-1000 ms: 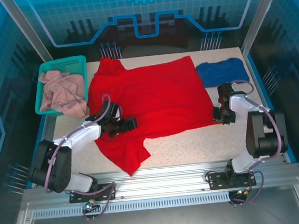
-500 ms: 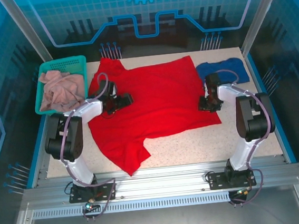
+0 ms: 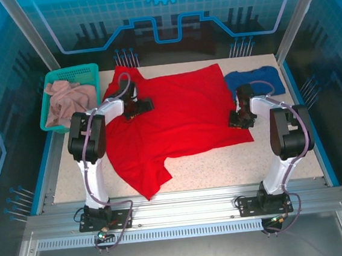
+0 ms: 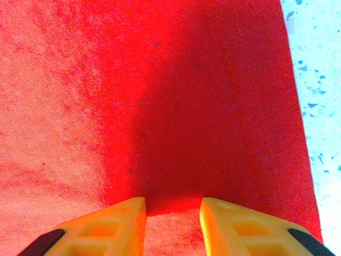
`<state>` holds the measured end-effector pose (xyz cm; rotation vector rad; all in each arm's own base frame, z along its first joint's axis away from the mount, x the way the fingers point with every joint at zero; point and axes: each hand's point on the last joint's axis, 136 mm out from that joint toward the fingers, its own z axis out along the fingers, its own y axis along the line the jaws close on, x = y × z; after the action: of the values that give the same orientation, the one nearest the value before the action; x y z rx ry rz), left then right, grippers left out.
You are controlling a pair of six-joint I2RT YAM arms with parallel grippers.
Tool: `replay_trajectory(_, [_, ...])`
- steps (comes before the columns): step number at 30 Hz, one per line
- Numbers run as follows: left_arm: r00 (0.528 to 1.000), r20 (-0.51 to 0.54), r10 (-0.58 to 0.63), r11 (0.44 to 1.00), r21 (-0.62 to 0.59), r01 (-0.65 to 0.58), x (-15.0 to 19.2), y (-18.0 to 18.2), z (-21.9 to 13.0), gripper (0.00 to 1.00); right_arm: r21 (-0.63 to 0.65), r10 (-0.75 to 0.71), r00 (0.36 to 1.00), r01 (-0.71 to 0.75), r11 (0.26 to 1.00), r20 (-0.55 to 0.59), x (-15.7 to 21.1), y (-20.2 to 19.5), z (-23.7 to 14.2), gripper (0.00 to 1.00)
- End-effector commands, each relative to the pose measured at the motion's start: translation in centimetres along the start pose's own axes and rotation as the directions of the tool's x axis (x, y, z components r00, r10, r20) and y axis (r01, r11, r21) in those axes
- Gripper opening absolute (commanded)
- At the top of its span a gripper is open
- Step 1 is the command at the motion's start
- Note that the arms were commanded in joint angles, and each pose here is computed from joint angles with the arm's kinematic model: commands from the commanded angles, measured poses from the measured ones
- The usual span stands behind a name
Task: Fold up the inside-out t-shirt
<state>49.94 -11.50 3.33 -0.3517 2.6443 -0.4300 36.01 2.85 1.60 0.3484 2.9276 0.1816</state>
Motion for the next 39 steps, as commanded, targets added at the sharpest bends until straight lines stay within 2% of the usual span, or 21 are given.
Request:
replay_trajectory(1, [0.997, -0.081, 0.022, 1.000, -0.011, -0.023, 1.2, 0.4, 0.8, 0.93, -0.004, 0.045, 0.997, -0.045, 0.999, -0.069, 2.1, -0.5, 0.3, 0.34])
replay_trajectory(4, [0.997, -0.073, 0.034, 0.999, -0.011, -0.035, 1.0, 0.1, -0.2, 0.93, -0.020, 0.023, 0.998, -0.024, 1.000, -0.050, 1.6, 0.0, -0.1, 0.35])
replay_trajectory(8, [0.999, -0.020, 0.036, 0.999, 0.008, -0.036, 0.4, -0.5, -2.4, 0.93, -0.064, -0.006, 0.999, 0.009, 0.998, 0.038, -0.2, 1.3, -2.0, 0.36])
replay_trajectory(13, [0.997, 0.071, 0.031, 0.998, 0.053, -0.035, -1.1, -2.0, -6.3, 0.94, -0.078, -0.031, 0.988, 0.042, 0.996, 0.149, -2.1, 2.0, -4.6, 0.44])
replay_trajectory(15, [0.995, 0.102, 0.017, 0.996, 0.089, -0.026, -1.1, -2.6, -8.1, 0.95, -0.058, -0.030, 0.988, 0.040, 0.998, 0.149, -1.8, 1.6, -5.1, 0.47])
replay_trajectory(18, [0.992, 0.123, -0.005, 0.991, 0.136, -0.012, 0.8, -3.3, -10.4, 0.95, -0.008, -0.002, 0.994, 0.003, 1.000, 0.105, 0.5, 0.1, -5.6, 0.49])
replay_trajectory(24, [0.999, 0.033, 0.037, 0.980, 0.196, -0.043, 9.9, -4.7, -12.4, 0.94, 0.049, 0.125, 0.991, -0.127, 0.991, 0.045, 6.8, -4.4, -5.8, 0.52])
replay_trajectory(27, [0.997, 0.002, 0.075, 0.977, 0.199, -0.074, 13.0, -5.0, -13.1, 0.94, 0.043, 0.177, 0.984, -0.178, 0.983, 0.011, 8.5, -5.8, -5.1, 0.52])
replay_trajectory(31, [0.996, 0.004, 0.089, 0.977, 0.195, -0.088, 14.0, -4.9, -13.8, 0.94, -0.009, 0.211, 0.977, -0.211, 0.977, -0.018, 8.2, -5.4, -4.0, 0.51])
replay_trajectory(39, [0.994, 0.004, 0.109, 0.976, 0.188, -0.108, 14.2, -4.9, -13.8, 0.94, -0.017, 0.243, 0.970, -0.243, 0.970, -0.014, 6.3, -6.2, -2.6, 0.49])
